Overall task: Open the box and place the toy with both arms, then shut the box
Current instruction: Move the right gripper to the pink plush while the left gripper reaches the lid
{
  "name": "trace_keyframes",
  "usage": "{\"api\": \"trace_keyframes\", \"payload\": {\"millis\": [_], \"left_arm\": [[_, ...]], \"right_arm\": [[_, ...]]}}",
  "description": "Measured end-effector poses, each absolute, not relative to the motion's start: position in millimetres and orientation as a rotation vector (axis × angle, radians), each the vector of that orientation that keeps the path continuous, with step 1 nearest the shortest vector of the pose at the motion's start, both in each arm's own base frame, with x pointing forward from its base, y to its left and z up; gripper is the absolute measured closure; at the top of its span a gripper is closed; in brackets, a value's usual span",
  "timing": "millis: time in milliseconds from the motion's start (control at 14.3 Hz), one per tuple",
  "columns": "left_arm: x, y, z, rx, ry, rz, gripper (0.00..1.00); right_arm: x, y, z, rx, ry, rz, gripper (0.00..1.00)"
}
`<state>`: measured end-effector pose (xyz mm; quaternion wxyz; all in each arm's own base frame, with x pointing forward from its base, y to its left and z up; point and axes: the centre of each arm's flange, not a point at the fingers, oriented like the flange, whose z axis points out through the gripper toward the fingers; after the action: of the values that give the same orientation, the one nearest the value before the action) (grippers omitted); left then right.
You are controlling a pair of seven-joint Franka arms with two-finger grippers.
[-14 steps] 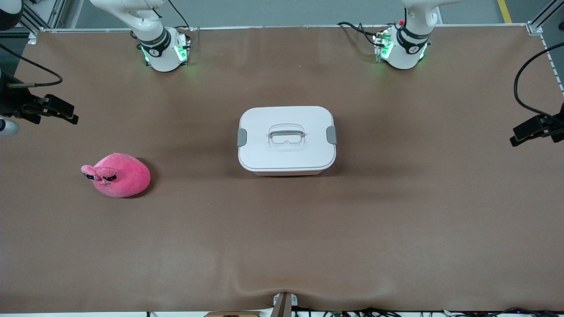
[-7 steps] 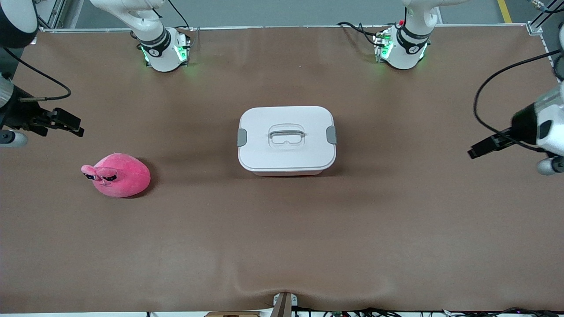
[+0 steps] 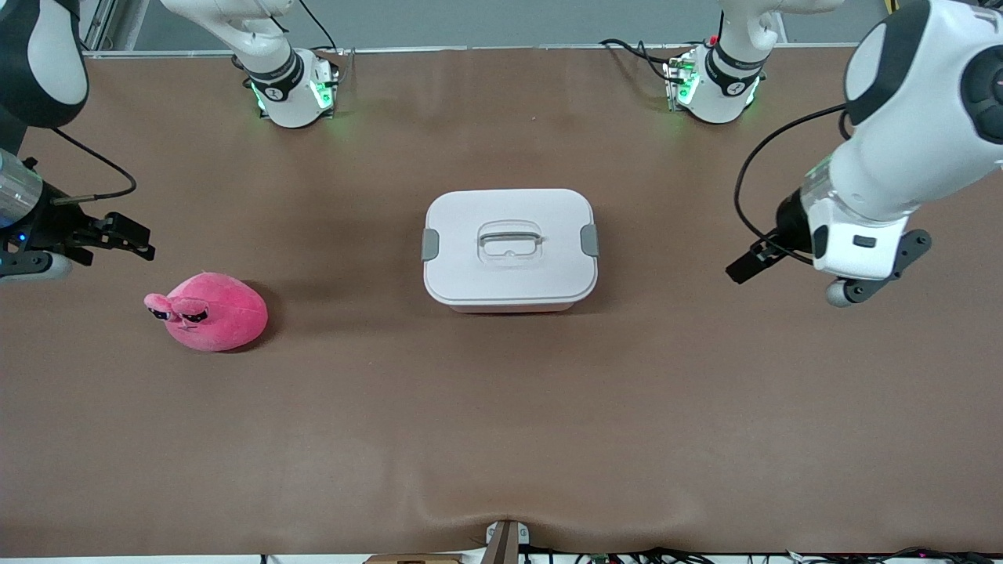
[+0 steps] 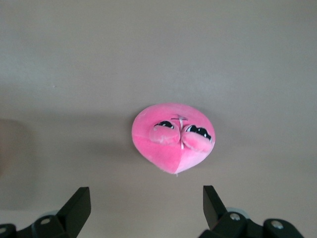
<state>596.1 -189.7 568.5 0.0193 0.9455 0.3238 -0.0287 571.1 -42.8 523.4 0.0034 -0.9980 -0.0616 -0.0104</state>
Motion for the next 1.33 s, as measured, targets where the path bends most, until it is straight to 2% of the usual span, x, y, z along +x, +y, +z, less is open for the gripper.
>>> {"api": "trace_keyframes", "payload": {"millis": [209, 489, 768, 1327], "left_arm": [[591.4, -211.1, 564.9, 2.893, 1.127, -0.095, 0.0], [581.0, -262.9, 549.1, 2.828, 1.294, -0.107, 0.0], [570.4, -306.9, 533.2, 2.751, 1.453, -0.114, 0.0], [549.3, -372.0, 500.0, 2.654, 1.655, -0.139, 0.0]], "right_arm": [[582.0, -45.6, 497.2, -3.13, -0.386, -0.035, 0.0], [608.2, -52.4, 466.9, -3.099, -0.731, -0.155, 0.0], [618.3, -63.6, 427.2, -3.062, -0.864, -0.095, 0.0], [620.1, -68.0, 379.4, -3.038, -0.859, 0.02, 0.0]]}}
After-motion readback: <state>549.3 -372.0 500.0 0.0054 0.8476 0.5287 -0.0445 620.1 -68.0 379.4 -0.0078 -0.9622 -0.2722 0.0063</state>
